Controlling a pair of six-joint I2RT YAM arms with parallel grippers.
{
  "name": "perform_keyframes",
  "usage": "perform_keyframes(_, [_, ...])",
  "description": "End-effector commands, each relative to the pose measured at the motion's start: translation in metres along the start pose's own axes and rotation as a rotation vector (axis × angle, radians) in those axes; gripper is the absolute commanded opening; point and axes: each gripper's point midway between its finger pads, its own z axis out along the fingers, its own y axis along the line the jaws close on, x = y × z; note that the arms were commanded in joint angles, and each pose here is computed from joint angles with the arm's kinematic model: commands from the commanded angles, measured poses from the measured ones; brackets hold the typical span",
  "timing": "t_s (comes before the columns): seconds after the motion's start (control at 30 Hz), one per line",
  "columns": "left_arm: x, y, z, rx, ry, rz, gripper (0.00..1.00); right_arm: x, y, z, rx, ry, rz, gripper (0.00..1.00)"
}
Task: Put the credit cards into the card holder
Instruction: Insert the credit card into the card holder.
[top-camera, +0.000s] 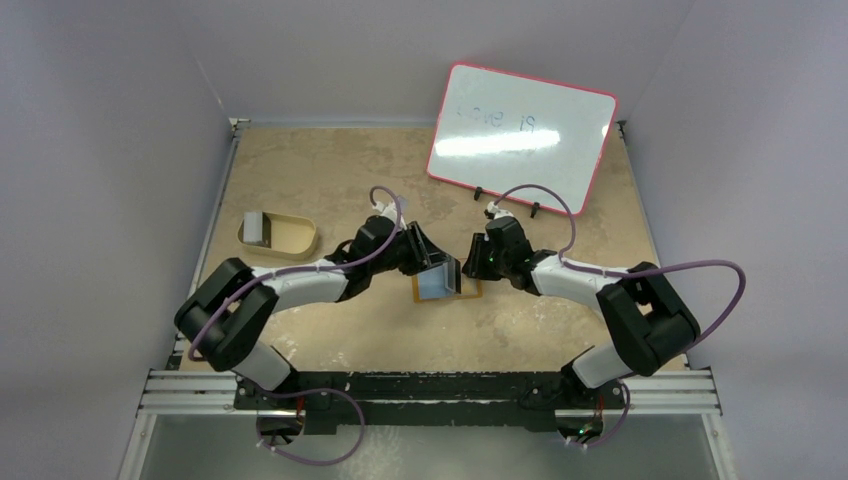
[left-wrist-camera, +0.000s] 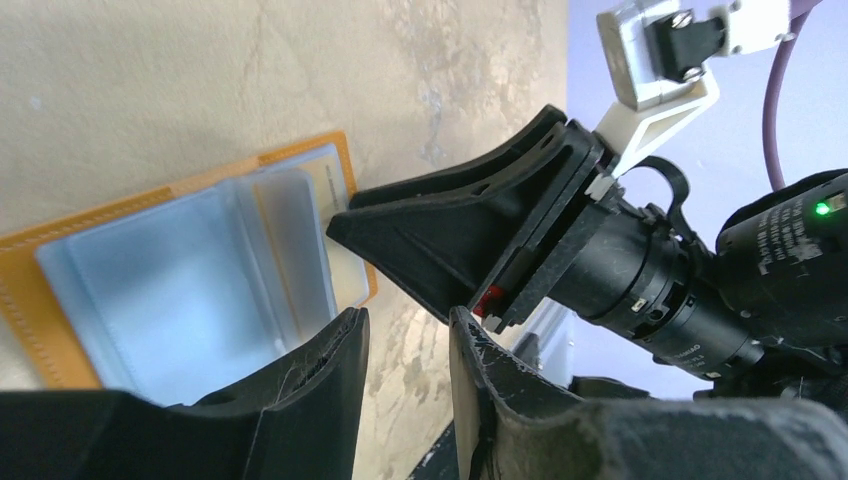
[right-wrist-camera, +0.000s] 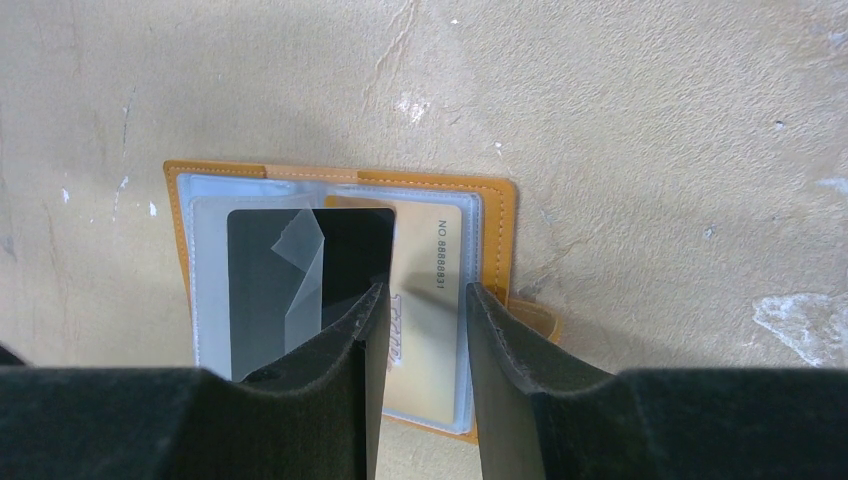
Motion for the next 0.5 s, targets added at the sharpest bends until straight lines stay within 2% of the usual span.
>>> perform_keyframes(0.0, [-0.022, 0.022, -0.014, -0.187, -0.091, 0.105, 0.18, 0.015, -0.009, 0.003, 0.035, 0.058, -0.019, 0.37])
perform_keyframes(0.07, [-0.013, 0.032, -0.008, -0.198, -0.055, 0.094, 0.06, 0.016, -0.009, 0.003, 0.037, 0.060, -0.018, 0.37])
perform_keyframes(0.13, [-0.001, 0.037, 0.001, -0.182, -0.011, 0.076, 0.00, 0.015, -0.009, 0.003, 0.036, 0.059, -0.016, 0.37])
perform_keyframes(0.33, [0.023, 0.037, 0.024, -0.135, 0.092, 0.065, 0.00, 0.017, -0.012, 0.005, 0.055, 0.070, -0.022, 0.37])
perform_keyframes(0.47, [0.026, 0.015, 0.032, -0.044, 0.103, 0.051, 0.00, 0.018, -0.010, 0.006, 0.048, 0.073, -0.025, 0.37])
